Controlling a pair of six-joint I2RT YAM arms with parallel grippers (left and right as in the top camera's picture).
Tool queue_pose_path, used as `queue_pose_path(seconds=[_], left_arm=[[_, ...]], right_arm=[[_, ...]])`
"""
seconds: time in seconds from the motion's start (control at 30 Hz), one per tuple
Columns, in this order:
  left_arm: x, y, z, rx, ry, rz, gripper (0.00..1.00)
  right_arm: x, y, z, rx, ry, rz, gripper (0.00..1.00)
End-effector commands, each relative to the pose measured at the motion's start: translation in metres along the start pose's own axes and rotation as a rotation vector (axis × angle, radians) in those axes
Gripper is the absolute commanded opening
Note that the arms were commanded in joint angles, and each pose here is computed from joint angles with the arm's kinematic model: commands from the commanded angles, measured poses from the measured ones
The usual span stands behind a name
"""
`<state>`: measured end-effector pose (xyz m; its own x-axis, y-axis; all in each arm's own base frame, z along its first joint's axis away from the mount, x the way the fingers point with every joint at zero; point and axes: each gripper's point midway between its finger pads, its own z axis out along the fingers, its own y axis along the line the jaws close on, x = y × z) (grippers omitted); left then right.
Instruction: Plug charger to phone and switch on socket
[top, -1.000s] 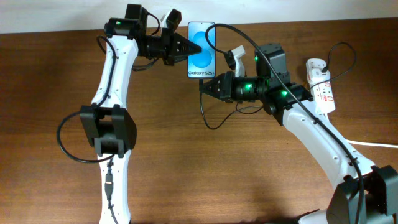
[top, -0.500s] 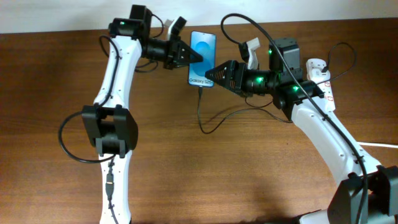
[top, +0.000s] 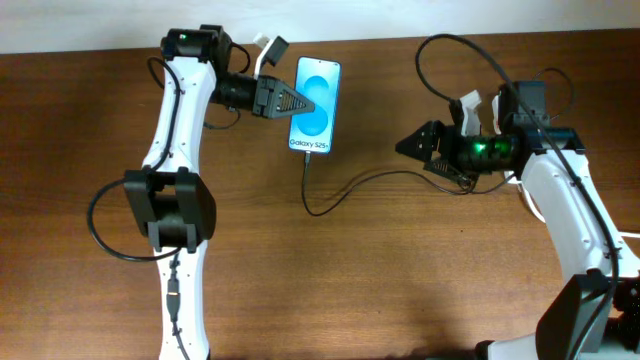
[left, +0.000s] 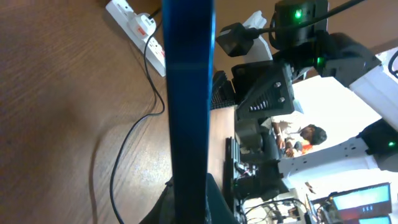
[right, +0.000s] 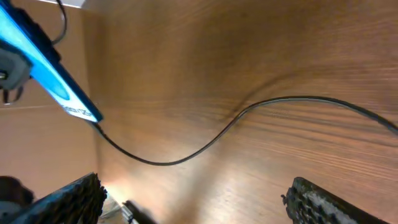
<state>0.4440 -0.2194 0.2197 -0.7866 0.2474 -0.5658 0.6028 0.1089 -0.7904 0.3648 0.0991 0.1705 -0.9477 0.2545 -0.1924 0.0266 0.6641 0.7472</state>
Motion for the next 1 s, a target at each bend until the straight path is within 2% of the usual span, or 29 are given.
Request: queue_pose_path(seconds=[0.0, 0.2, 0.3, 0.37, 0.43, 0.53, 0.6, 0.77, 0.87, 0.97], left_arm=[[-0.011, -0.015, -0.002, 0.044, -0.045, 0.082, 0.00], [-0.011, -0.014, -0.003, 0.042, -0.046, 0.073, 0.00], [-0.010, 0.002, -0.005, -0.027, -0.019, -0.052, 0.00], [-0.005, 0.037, -0.009, -0.214, 0.028, -0.243, 0.00], [0.007, 0.082, -0.025, -0.499, 0.030, -0.501, 0.00], [0.013, 0.093, -0.028, -0.578, 0.046, -0.526, 0.00], [0.034, 0.113, -0.040, -0.776, 0.060, -0.688, 0.00], [0.067, 0.123, -0.014, -0.864, 0.179, -0.729, 0.00], [0.095, 0.125, 0.010, -0.835, 0.266, -0.777, 0.00], [0.102, 0.123, 0.022, -0.775, 0.285, -0.782, 0.00]], right_arm=[[-0.003, -0.005, -0.002, 0.034, -0.015, -0.037, 0.97], [-0.003, -0.005, -0.002, 0.035, -0.013, -0.035, 0.97], [-0.002, -0.005, -0.002, 0.034, -0.013, -0.032, 0.97], [-0.005, -0.013, -0.002, 0.081, -0.026, -0.005, 0.97], [-0.016, -0.050, -0.009, 0.295, -0.107, 0.109, 0.97], [-0.017, -0.054, -0.007, 0.310, -0.107, 0.109, 0.97], [-0.017, -0.056, -0.005, 0.311, -0.102, 0.111, 0.97], [-0.014, -0.057, -0.001, 0.314, -0.084, 0.114, 0.97], [-0.013, -0.057, -0.001, 0.315, -0.080, 0.104, 0.97], [-0.013, -0.057, -0.001, 0.315, -0.079, 0.105, 0.97]])
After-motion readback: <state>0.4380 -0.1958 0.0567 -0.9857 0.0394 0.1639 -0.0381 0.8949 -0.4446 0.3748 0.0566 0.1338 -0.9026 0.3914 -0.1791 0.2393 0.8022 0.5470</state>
